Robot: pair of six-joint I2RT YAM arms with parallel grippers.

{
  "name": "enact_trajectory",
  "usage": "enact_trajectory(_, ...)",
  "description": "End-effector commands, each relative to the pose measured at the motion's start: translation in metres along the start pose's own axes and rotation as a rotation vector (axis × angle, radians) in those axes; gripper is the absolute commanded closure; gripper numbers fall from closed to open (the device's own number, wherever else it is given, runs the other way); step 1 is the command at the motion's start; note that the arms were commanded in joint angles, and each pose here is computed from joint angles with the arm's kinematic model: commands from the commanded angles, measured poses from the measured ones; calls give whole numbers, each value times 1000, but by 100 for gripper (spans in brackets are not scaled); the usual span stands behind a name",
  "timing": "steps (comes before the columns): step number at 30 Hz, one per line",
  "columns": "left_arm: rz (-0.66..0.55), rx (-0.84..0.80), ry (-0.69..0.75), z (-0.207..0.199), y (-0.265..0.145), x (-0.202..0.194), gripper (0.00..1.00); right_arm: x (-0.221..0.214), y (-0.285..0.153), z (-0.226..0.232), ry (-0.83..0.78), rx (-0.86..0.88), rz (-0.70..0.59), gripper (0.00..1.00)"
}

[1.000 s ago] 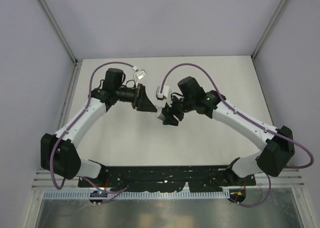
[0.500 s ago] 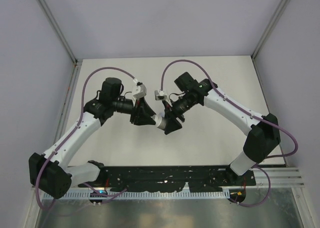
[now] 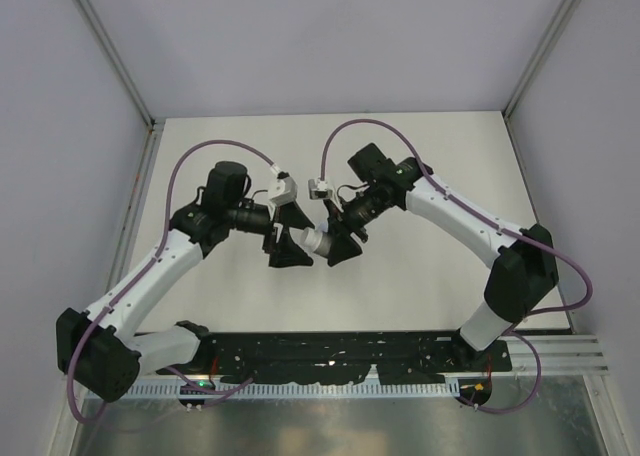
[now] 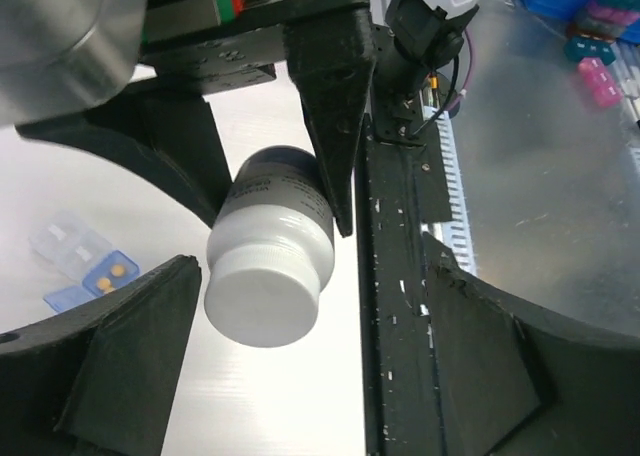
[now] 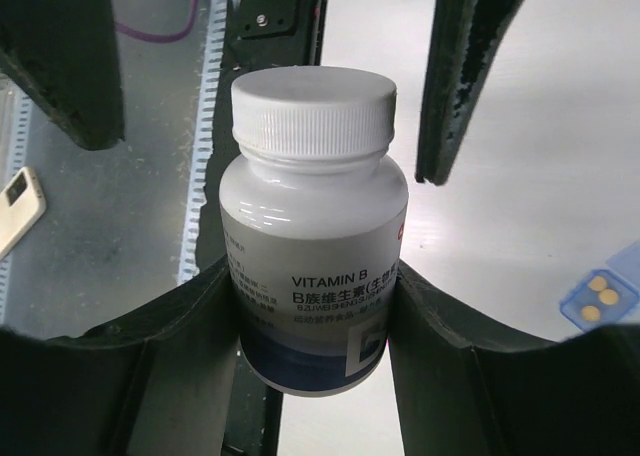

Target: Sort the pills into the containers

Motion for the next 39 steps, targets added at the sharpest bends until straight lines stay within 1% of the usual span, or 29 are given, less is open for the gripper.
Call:
enact_trajectory(1,-87,29,-44,3,-9,26,0,24,-16,-3,-118,-151,-50,94)
enact_trajectory(5,-163,80,-162,12,-21,40,0,24,-20,-7,-128,-250,-40,94)
enact_trajectory(10,-237,194,-329,27,-34,52,0,30,-28,-14,-170,-480,20,94)
enact_trajectory(11,-246,200,-367,29,-35,54,0,29,-27,-16,-172,-540,53,94)
enact_trajectory(12,-251,209,-411,30,-36,56,0,36,-26,-14,-206,-567,42,94)
enact_trajectory(15,-250,234,-505,34,-36,60,0,42,-32,-18,-216,-677,53,94)
enact_trajectory(16,-246,240,-542,36,-36,61,0,44,-32,-18,-220,-687,55,94)
enact_trajectory(17,-245,247,-573,38,-35,62,2,45,-34,-21,-216,-730,61,94)
enact_trajectory(20,-229,243,-670,41,-33,64,14,47,-37,-25,-224,-802,84,94)
enact_trajectory(22,-218,240,-713,42,-32,62,19,46,-38,-26,-227,-842,96,94)
enact_trajectory(27,-204,281,-752,46,-32,57,25,48,-37,-28,-233,-881,100,94)
enact_trajectory(32,-199,271,-758,48,-31,60,29,50,-36,-27,-245,-884,108,94)
enact_trajectory(35,-198,267,-754,50,-30,61,30,49,-35,-28,-245,-882,113,94)
enact_trajectory(39,-192,258,-759,52,-27,61,35,49,-34,-28,-248,-880,114,94)
Point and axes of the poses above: each gripper's point midway between its finger pads, its own y axis out along the fingers, its own z axis along the line the jaws close on, x = y × z, the point moved 6 cm from there along -y, back along the fingers, and after that the axes turned 12 degrees about -y, right-handed, at the moved point
